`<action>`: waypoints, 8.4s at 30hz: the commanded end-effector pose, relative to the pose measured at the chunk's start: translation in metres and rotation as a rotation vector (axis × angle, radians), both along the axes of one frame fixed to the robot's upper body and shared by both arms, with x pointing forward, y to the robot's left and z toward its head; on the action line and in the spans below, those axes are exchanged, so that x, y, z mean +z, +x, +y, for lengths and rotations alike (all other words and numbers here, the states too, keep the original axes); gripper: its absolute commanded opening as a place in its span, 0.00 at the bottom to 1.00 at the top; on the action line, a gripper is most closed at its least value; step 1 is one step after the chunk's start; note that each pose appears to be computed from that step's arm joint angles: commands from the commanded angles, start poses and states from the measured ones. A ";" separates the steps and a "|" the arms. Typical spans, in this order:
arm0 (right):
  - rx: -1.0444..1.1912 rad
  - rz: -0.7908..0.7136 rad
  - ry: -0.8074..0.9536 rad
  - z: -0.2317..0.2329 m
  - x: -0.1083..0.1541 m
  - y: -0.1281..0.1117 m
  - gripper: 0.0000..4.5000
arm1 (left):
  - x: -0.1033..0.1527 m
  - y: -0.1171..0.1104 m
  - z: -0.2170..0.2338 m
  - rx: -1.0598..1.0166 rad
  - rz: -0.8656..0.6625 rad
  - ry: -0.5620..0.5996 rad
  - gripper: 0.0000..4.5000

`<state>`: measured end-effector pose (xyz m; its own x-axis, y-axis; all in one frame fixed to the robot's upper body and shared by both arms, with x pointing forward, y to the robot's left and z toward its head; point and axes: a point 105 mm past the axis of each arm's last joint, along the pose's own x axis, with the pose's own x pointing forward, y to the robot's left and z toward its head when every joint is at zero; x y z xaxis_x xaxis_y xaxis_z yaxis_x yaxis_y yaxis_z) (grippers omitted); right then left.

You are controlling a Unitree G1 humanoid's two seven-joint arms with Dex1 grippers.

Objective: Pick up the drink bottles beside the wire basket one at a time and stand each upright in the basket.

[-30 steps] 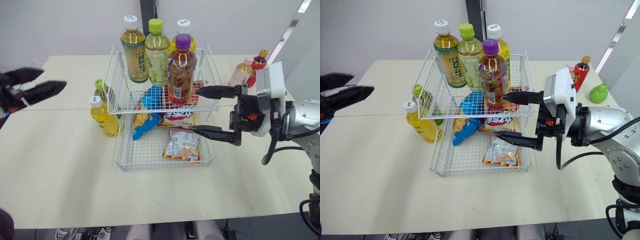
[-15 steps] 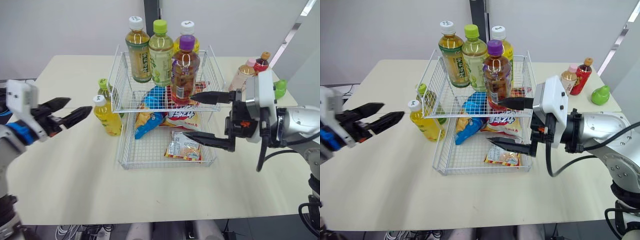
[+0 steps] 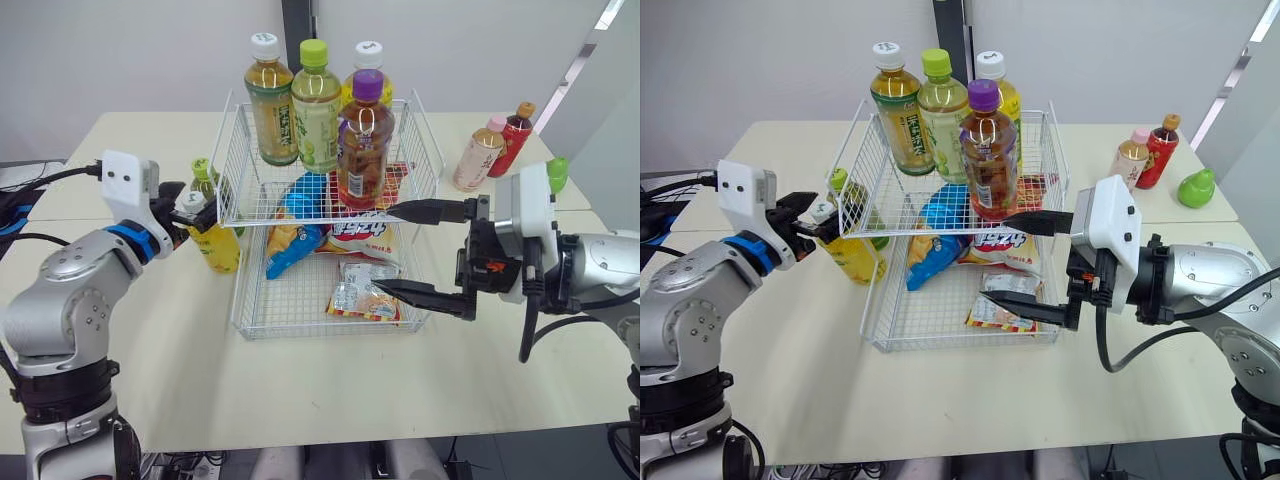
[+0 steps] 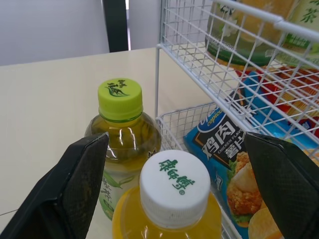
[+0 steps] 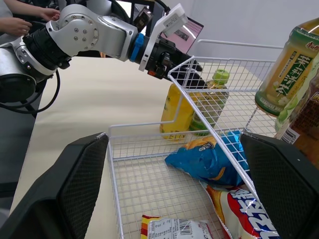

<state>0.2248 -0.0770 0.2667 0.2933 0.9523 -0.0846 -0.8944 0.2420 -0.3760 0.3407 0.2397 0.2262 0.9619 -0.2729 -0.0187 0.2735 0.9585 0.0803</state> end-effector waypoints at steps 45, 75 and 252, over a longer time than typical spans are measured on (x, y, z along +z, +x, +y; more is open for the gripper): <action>-0.015 -0.118 0.003 -0.010 0.017 0.007 1.00 | 0.256 -0.049 -0.037 -0.525 -0.274 0.044 0.30; -0.142 -0.121 0.001 -0.006 0.017 0.019 1.00 | 0.164 0.006 -0.142 -0.861 -0.108 0.144 0.30; -0.143 -0.166 0.109 0.031 -0.005 -0.014 1.00 | 0.176 0.005 -0.077 -0.774 -0.093 0.149 0.30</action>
